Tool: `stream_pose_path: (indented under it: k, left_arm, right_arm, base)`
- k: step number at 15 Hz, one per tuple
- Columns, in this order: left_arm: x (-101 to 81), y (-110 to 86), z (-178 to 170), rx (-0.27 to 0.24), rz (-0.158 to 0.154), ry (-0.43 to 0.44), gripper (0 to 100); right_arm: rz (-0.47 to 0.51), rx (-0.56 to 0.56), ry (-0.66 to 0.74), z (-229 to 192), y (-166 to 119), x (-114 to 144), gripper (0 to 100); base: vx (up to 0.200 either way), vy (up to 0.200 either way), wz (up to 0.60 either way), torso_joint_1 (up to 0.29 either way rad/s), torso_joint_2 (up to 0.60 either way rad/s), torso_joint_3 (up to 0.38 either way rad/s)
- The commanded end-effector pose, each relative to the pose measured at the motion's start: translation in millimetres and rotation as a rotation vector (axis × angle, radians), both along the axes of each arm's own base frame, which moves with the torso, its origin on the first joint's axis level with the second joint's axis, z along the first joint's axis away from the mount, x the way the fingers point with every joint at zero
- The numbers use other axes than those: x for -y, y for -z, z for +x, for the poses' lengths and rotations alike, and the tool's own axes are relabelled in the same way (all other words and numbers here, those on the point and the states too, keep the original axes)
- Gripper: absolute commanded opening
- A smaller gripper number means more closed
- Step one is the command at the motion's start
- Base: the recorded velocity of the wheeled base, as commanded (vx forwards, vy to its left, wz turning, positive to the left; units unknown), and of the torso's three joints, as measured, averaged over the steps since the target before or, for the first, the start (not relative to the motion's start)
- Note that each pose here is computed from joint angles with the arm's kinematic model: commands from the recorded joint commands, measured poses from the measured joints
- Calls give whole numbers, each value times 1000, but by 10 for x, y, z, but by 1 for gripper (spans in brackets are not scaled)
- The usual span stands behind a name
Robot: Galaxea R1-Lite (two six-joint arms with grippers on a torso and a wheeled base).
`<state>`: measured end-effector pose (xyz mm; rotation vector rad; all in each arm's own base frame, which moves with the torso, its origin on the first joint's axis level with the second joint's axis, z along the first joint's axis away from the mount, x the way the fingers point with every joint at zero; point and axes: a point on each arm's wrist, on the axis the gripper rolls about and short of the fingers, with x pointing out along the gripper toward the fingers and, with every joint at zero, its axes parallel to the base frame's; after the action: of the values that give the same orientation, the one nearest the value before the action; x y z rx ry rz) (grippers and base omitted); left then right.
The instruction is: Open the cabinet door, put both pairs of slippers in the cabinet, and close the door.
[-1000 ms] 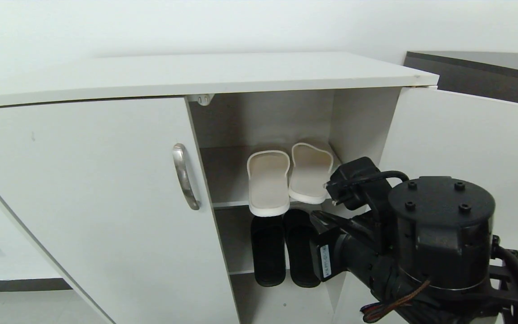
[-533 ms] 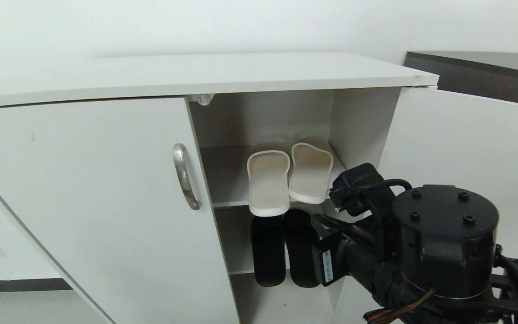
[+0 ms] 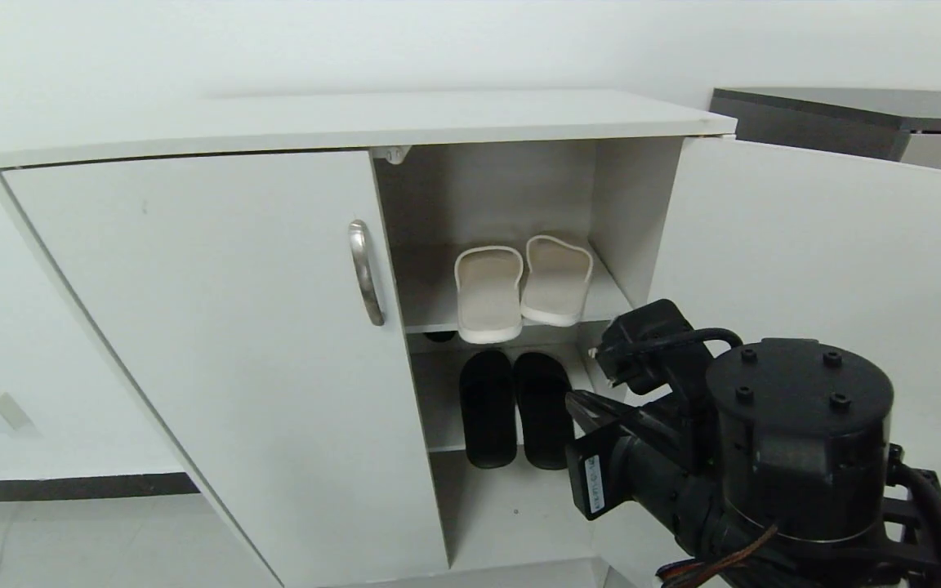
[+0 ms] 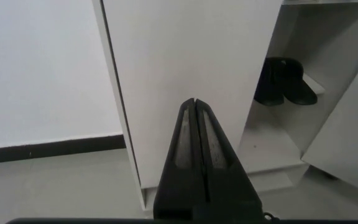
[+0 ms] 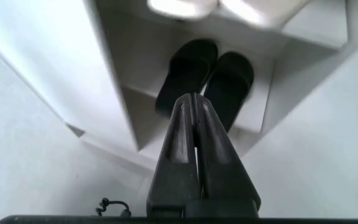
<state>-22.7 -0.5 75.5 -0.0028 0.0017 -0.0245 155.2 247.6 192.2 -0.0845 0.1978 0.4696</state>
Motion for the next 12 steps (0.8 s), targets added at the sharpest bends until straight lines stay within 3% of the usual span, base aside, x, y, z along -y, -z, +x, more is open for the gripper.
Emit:
stream_pose_path:
  k: [1, 11, 12]
  left_arm:
    - [0, 0, 0, 0, 0, -1, 0]
    - [0, 0, 0, 0, 0, -1, 0]
    - [0, 0, 0, 0, 0, -1, 0]
  right_arm:
    - [-4, -2, 0, 5, 13, -7, 0]
    - [-9, -5, 4, 4, 28, 12, 0]
    - [-12, -7, 5, 7, 36, 17, 0]
  base:
    - [-200, 0, 0, 2, 2, 2]
    - [-200, 0, 0, 2, 3, 1]
    - [0, 0, 0, 0, 0, 0]
